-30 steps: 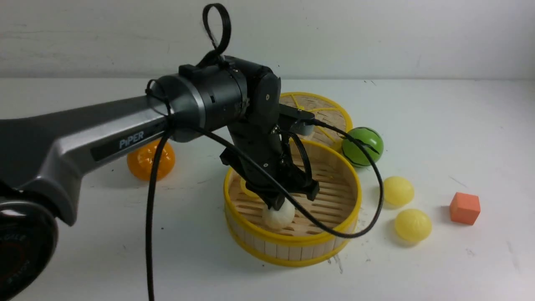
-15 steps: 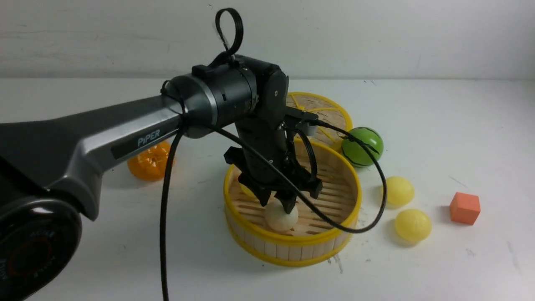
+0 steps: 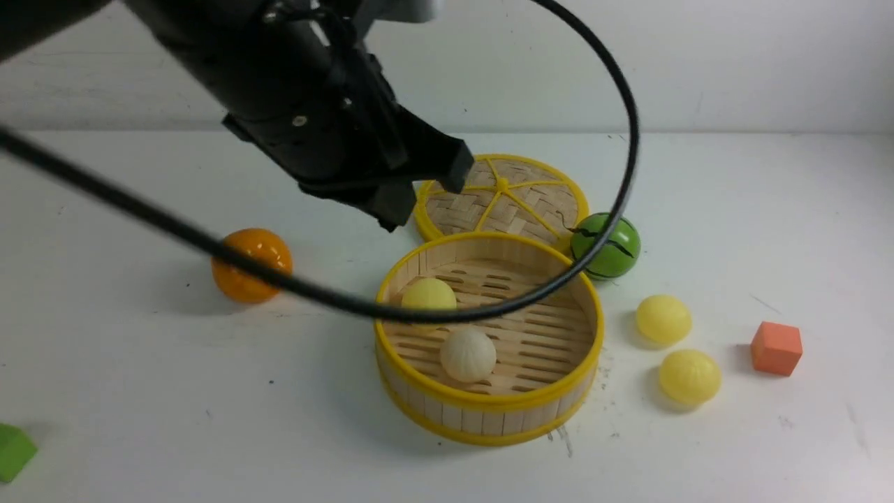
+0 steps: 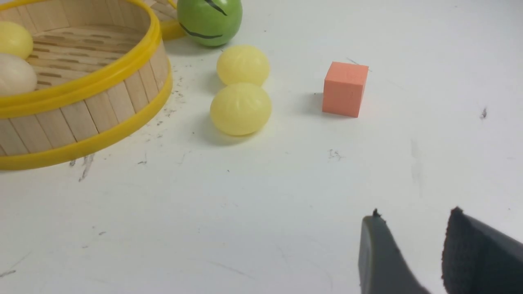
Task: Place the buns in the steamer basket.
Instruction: Use the right arm to grab a steamed stuffed bun
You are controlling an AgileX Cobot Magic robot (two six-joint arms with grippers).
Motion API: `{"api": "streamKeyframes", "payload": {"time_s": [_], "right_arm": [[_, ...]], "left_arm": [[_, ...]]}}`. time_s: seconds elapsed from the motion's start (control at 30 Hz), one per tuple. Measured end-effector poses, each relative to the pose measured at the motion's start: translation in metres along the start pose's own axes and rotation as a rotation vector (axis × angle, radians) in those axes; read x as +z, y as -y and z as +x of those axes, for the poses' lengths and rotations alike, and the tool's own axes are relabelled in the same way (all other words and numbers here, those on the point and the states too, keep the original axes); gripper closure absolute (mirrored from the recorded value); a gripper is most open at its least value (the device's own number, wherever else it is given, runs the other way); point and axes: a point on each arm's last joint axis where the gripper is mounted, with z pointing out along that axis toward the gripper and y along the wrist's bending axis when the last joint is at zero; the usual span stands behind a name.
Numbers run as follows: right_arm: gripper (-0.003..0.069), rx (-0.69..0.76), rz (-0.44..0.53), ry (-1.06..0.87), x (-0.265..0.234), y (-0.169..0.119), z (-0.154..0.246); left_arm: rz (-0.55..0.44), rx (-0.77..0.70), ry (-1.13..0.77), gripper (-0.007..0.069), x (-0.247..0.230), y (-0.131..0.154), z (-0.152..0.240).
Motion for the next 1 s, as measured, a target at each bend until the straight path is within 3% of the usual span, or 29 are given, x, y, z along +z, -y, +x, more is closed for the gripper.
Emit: {"api": "streamKeyframes", "payload": {"time_s": [0.17, 0.2, 0.5, 0.73, 0.97, 1.0], "right_arm": [[0.0419, 0.000, 0.000, 0.000, 0.000, 0.000, 0.000], [0.0419, 0.000, 0.000, 0.000, 0.000, 0.000, 0.000], [0.0419, 0.000, 0.000, 0.000, 0.000, 0.000, 0.000], [0.0419, 0.016, -0.003, 0.009, 0.000, 0.000, -0.001], [0.0419, 0.375, -0.089, 0.116, 0.000, -0.006, -0.010], [0.0419, 0.486, -0.115, 0.143, -0.001, -0.007, -0.013]], "left_arm": [[0.026, -0.006, 0.179, 0.0638, -0.031, -0.009, 0.062], [0.032, -0.010, 0.223, 0.0638, -0.033, -0.014, 0.092], [0.109, -0.125, 0.506, 0.0638, -0.011, -0.034, 0.216], [0.107, -0.142, 0.703, 0.0638, 0.002, -0.047, 0.262], [0.097, -0.147, 0.705, 0.0638, 0.012, -0.051, 0.275], [0.096, -0.147, 0.698, 0.0638, 0.013, -0.051, 0.277]]}}
